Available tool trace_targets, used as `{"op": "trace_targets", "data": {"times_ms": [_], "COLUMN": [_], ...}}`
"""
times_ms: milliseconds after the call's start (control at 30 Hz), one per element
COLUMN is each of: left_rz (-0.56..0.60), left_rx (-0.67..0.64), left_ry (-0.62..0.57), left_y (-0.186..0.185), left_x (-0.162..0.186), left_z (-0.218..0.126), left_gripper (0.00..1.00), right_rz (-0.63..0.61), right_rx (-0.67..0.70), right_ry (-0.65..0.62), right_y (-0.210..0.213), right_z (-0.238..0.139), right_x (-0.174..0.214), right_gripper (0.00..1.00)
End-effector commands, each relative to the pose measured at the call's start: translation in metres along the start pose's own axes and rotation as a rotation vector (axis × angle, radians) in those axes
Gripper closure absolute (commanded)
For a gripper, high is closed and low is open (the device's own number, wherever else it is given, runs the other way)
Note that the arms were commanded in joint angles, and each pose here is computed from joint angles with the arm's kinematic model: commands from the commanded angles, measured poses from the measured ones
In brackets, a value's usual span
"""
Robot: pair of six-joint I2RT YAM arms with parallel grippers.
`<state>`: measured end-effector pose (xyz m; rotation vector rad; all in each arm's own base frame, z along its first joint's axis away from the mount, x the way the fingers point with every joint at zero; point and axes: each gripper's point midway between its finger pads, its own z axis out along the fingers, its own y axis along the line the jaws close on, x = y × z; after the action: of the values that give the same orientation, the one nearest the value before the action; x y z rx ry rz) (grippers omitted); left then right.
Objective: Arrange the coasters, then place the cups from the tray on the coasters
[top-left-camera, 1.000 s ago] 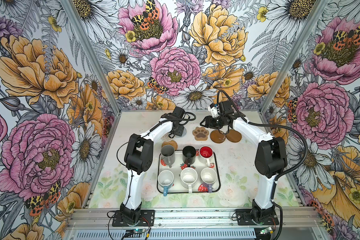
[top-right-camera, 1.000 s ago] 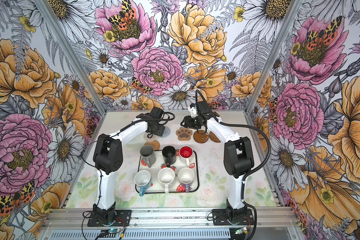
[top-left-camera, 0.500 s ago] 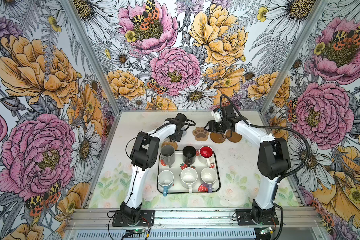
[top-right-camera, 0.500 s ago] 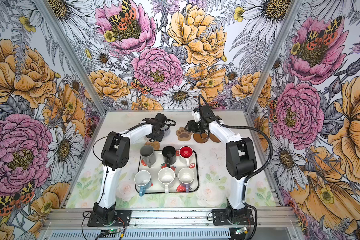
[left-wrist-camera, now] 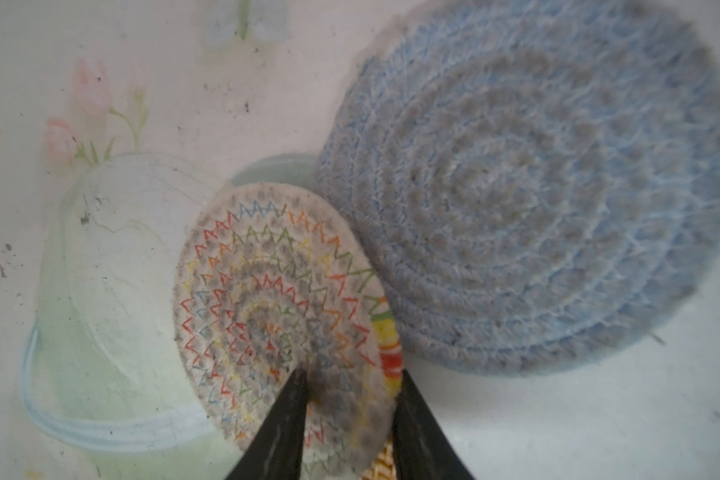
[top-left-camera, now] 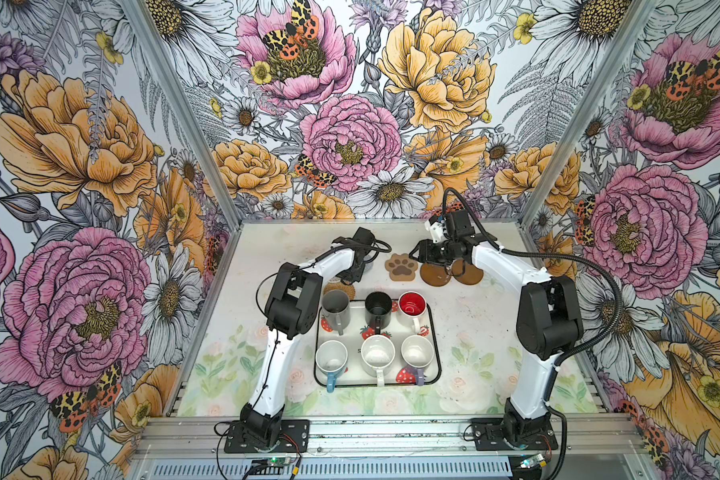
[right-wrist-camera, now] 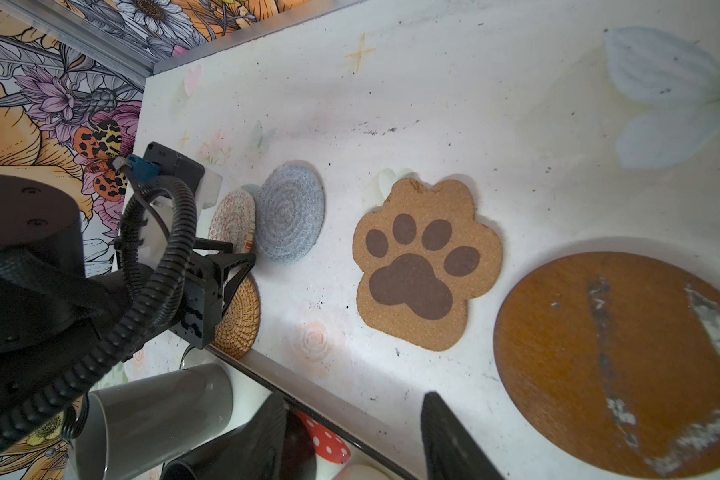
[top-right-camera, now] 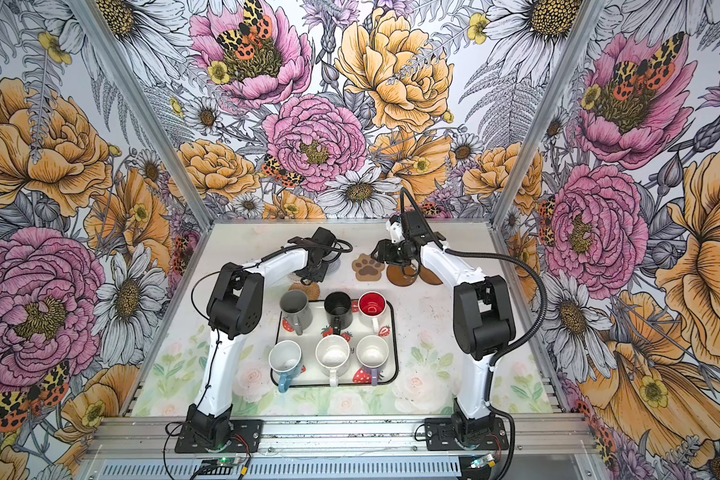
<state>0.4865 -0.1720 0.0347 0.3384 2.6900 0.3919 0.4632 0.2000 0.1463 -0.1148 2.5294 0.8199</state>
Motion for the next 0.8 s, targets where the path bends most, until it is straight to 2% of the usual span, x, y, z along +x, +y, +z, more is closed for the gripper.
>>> {"op": "trace_targets", "data": {"times_ms": [0,67,200,300,767], "left_rz": [-0.009,-0.013,-0.020,-0.026,-0.087], "left_rx": [-0.029,-0.047,-0.064,-0.081,-0.116], "left_ry": [-0.015,-0.021,-0.030,-0.032,0.006], "left_y": [0.004,0.009,0.015,0.023,0.061], "left_x": [-0.006,-0.008,-0.010,-0.011,-0.002], "left_z": [0.002,0.001,-0.002,-0.002,0.012], "left_gripper": [0.75,0.85,0.94,0.97,0.96], "right_rz": [-0.011,-0.007,0.000,0.002,0.005], "right_rx": [-0.024,-0.026,-0.031,-0.033,-0.039], "right_ry": [-0.046,-0.044,-0.043,-0.042,-0.044], "right_y": [0.008,0.008,0.008,0.008,0.010], "right_z": [-0.011,-0.010,-0.009,-0.009,-0.012], "right_x": [-0.010,-0.010,-0.010,-0.009,-0.009], "right_gripper": [0.45,0.45,0.45,0.45,0.46]}}
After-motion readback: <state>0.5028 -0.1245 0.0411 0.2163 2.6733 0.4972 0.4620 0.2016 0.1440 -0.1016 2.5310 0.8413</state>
